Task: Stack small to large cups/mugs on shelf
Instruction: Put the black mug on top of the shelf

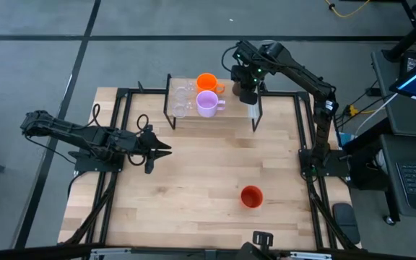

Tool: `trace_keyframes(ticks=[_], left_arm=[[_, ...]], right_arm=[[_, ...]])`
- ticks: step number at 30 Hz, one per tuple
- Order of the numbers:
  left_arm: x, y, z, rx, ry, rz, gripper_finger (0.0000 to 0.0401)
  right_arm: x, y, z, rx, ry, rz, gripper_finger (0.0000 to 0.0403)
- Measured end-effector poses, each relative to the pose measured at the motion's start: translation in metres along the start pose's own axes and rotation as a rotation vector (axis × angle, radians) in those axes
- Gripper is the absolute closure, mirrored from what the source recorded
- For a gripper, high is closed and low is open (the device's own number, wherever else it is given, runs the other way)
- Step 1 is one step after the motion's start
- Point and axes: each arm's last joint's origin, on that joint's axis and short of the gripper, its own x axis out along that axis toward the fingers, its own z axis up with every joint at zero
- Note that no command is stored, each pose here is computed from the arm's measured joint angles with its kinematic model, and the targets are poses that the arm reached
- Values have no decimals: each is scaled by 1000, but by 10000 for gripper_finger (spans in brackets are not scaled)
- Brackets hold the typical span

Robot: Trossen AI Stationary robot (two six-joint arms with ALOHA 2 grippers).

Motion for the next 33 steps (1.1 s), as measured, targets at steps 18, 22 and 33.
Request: trace_keyframes(ticks=[18,22,33], left_arm=[[0,0,0,0,0,0,312],[0,0,0,0,0,0,312],[0,0,0,0,0,-1,312]], right_arm=[[0,0,1,-22,-6,-5,333],[0,-1,1,-22,-11,-8,303],[-20,3,5,-34,-59,-31,219]])
